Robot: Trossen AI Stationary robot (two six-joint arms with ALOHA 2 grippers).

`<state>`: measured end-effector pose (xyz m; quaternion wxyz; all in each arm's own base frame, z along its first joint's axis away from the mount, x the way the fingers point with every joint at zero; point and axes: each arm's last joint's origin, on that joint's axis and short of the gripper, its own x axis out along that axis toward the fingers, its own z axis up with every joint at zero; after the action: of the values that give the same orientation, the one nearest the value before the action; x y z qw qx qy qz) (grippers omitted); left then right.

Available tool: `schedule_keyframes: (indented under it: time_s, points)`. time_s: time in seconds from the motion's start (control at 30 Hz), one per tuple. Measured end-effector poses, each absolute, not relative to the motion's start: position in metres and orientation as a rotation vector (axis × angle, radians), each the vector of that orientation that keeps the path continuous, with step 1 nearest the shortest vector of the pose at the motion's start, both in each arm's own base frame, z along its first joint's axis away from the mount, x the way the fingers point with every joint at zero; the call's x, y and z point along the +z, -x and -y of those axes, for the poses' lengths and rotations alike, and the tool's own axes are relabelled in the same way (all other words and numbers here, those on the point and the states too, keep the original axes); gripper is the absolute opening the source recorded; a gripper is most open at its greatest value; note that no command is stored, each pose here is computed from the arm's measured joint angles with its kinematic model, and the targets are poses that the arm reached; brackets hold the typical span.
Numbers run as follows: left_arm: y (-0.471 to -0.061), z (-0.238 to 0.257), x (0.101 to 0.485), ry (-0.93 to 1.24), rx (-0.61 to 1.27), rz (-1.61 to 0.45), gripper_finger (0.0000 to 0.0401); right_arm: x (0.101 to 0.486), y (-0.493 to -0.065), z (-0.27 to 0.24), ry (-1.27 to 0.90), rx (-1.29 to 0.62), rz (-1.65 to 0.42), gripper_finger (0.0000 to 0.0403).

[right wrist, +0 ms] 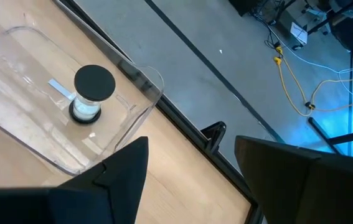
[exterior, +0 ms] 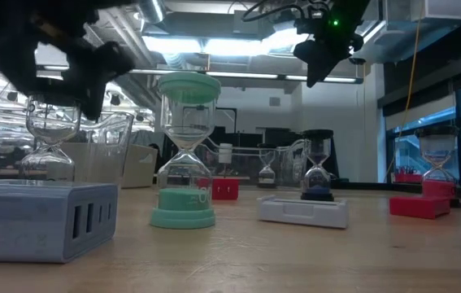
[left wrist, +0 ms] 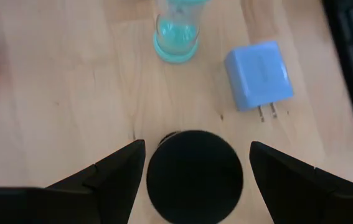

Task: Pick & Place Office items
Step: Put the left purple hourglass into the top transparent bin

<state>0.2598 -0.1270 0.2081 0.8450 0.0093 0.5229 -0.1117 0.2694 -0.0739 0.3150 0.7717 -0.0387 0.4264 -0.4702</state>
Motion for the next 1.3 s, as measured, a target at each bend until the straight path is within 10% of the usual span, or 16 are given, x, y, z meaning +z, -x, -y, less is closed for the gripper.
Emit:
schedule_keyframes:
  time_s: [1.3]
  points:
    - [-0.281, 0.121, 0.239, -0.200, -0.128, -1.000, 0.0209, 0.316, -0.271, 0.074, 0.131, -0.992, -0.935, 0.0242]
